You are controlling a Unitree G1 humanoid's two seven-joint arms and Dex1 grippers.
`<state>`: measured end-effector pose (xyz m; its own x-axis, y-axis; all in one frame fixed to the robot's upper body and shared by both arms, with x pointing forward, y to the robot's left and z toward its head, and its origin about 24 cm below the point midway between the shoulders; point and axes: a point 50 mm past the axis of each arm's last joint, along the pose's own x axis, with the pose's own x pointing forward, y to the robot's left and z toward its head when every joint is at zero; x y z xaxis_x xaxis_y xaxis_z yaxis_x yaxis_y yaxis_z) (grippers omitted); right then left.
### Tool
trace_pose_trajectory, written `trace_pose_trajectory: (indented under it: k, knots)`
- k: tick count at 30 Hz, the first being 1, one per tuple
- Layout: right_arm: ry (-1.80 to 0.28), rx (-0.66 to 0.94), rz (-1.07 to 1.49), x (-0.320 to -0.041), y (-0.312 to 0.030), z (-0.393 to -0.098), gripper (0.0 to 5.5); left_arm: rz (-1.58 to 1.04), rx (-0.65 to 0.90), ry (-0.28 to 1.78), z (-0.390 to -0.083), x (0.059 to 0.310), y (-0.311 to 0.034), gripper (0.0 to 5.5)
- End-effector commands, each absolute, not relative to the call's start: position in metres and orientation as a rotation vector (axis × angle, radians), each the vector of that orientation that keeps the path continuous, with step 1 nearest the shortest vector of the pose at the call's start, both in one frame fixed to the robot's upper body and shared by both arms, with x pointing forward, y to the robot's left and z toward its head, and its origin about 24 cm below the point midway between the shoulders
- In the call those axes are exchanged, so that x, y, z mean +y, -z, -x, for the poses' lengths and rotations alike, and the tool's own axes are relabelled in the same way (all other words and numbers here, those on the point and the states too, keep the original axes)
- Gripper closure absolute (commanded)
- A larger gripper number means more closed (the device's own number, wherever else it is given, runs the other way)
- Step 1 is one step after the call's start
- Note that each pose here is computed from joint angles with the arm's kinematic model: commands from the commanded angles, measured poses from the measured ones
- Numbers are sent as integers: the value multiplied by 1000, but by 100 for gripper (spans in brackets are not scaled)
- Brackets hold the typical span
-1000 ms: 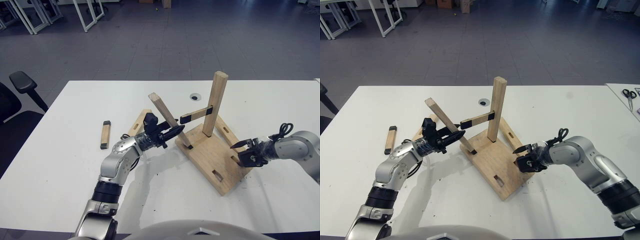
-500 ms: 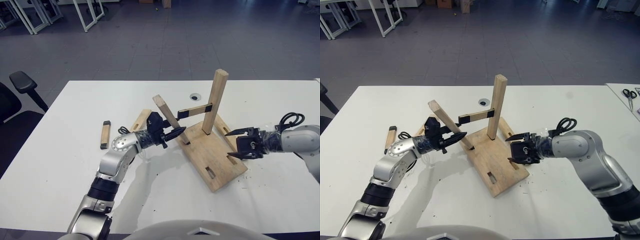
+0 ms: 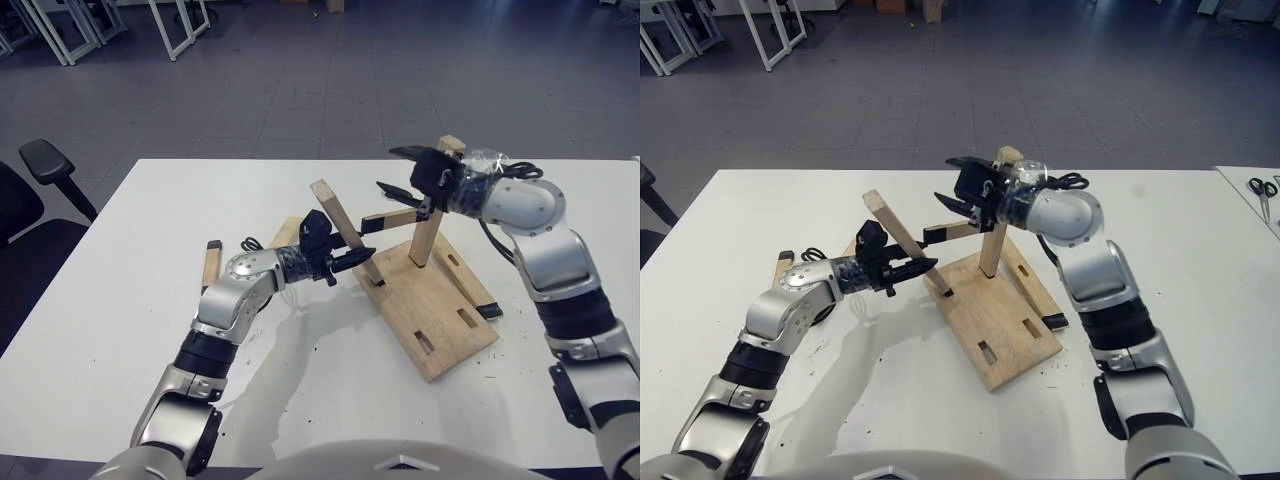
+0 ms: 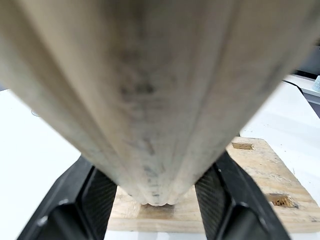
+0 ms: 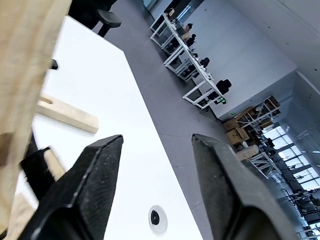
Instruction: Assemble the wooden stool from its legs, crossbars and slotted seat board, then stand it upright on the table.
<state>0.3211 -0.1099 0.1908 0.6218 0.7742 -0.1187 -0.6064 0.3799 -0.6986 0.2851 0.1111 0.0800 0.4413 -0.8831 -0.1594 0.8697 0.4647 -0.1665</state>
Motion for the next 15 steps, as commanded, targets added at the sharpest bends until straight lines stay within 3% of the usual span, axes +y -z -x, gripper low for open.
trace_pose_trajectory:
  k: [1,7,12,15]
  knots:
    - [-876,-232,829,-98,-182,-335,323,29,585,985,-274,125,-28,346]
    - [-908,-144,878,-99,-156,-335,323,-32,702,1013,-276,122,-21,346]
    - [-944,-135,864,-98,-152,-327,323,-29,713,1008,-281,120,-23,346]
    - [-1012,-47,886,-98,-131,-318,323,17,712,1007,-281,122,-22,346]
